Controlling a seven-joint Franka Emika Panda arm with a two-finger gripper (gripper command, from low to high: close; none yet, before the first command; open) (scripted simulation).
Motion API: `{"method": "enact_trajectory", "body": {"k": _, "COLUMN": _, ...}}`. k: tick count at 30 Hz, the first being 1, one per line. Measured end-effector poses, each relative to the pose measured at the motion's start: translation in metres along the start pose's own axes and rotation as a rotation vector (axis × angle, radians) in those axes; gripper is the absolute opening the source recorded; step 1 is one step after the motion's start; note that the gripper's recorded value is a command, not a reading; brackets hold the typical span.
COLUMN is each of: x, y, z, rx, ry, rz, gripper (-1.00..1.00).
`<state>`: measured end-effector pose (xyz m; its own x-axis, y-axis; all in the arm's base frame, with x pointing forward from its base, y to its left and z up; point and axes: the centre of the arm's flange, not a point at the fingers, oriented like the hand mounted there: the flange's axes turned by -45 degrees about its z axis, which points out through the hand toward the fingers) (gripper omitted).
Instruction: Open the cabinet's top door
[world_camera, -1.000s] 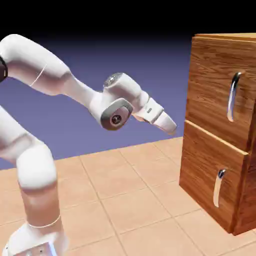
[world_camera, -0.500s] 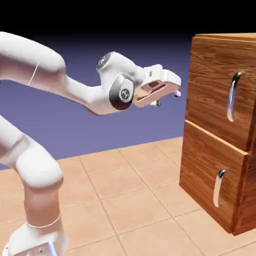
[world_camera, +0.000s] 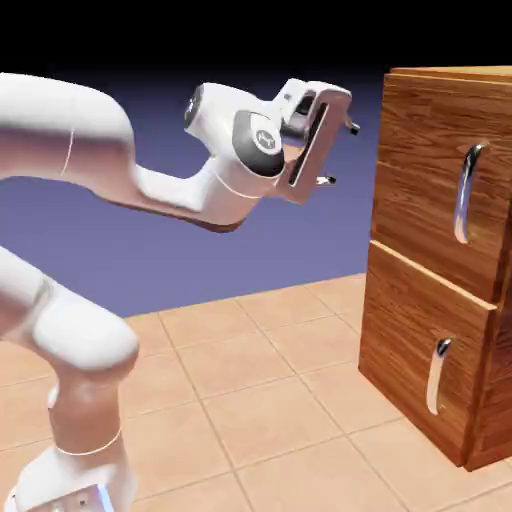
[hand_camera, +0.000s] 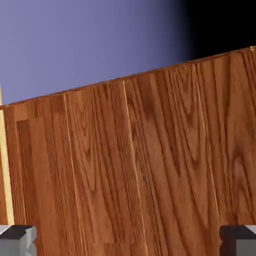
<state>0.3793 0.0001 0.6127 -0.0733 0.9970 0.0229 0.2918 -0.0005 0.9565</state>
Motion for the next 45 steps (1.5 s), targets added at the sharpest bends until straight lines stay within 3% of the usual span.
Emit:
{"method": "enact_trajectory", "body": {"k": 21, "x": -0.09, "y": -0.007, "z": 0.023, "rx": -0.207, "ry": -0.114, "rz": -0.938, "gripper": 1.0}}
{"method": "enact_trajectory", "body": {"k": 35, "x": -0.165, "y": -0.058, "z": 0.084, "rx": -0.22, "ry": -0.244, "rz": -1.565, "gripper": 1.0}}
{"method": "enact_trajectory", "body": {"k": 42, "x": -0.168, "y": -0.045, "z": 0.133, "rx": -0.219, "ry": -0.246, "rz": -1.579, "gripper": 1.0}}
{"method": "enact_trajectory", "body": {"k": 43, "x": -0.168, "y": -0.045, "z": 0.134, "rx": -0.219, "ry": -0.246, "rz": -1.579, "gripper": -1.0}}
{"method": "enact_trajectory", "body": {"k": 45, "x": -0.168, "y": -0.045, "z": 0.134, "rx": -0.219, "ry": -0.246, "rz": -1.579, "gripper": -1.0}}
